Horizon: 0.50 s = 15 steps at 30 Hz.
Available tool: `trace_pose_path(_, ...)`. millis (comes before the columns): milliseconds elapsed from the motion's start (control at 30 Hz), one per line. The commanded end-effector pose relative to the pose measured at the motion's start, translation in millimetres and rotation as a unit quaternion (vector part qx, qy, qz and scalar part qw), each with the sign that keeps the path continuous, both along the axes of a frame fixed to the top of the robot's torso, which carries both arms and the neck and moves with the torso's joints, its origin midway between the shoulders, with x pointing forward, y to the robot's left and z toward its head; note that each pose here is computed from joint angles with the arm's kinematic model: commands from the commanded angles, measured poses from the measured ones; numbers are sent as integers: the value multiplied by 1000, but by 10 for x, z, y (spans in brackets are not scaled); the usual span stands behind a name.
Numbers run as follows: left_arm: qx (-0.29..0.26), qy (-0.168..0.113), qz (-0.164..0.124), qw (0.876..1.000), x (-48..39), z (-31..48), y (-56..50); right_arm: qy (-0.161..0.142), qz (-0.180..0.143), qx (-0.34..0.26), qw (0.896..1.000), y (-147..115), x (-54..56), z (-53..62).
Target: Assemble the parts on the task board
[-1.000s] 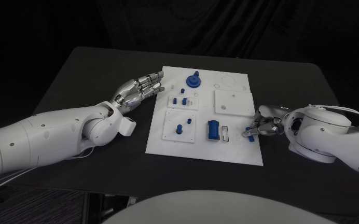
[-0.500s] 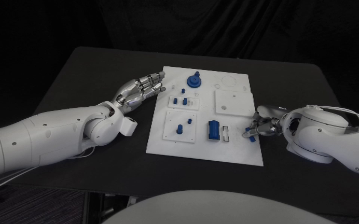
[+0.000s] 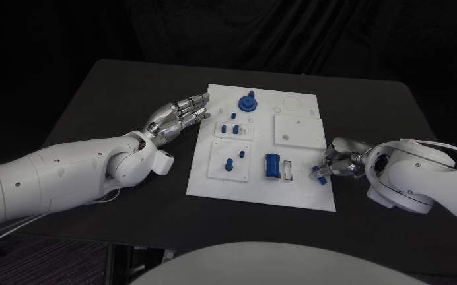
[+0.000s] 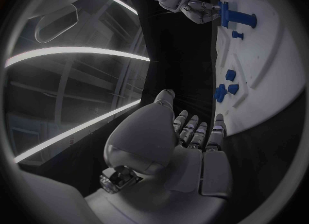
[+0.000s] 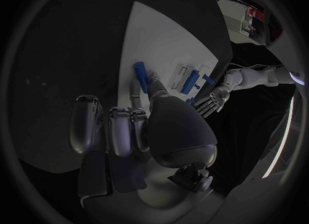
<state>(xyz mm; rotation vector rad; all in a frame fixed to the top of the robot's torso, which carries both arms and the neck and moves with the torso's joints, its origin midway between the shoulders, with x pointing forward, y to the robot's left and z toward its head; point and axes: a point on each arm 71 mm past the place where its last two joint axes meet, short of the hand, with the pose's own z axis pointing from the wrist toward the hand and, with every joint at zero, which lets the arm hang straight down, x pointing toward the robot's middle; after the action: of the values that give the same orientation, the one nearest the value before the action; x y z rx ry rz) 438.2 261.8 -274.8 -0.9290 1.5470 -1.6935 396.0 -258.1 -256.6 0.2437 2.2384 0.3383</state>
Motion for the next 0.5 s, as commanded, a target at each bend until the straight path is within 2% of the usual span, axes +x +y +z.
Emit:
trace_pose_path(33, -16, -16, -4, 1000, -13, 24, -10, 48, -43, 53, 997, 4, -57, 7)
trace_pose_path(300, -16, -16, -4, 1000, -12, 21, -12, 58, -54, 91, 993, 65, -54, 170)
trace_pose_path(500, -15, -15, -4, 1000, -11, 19, -11, 71, -59, 110, 990, 112, -65, 201)
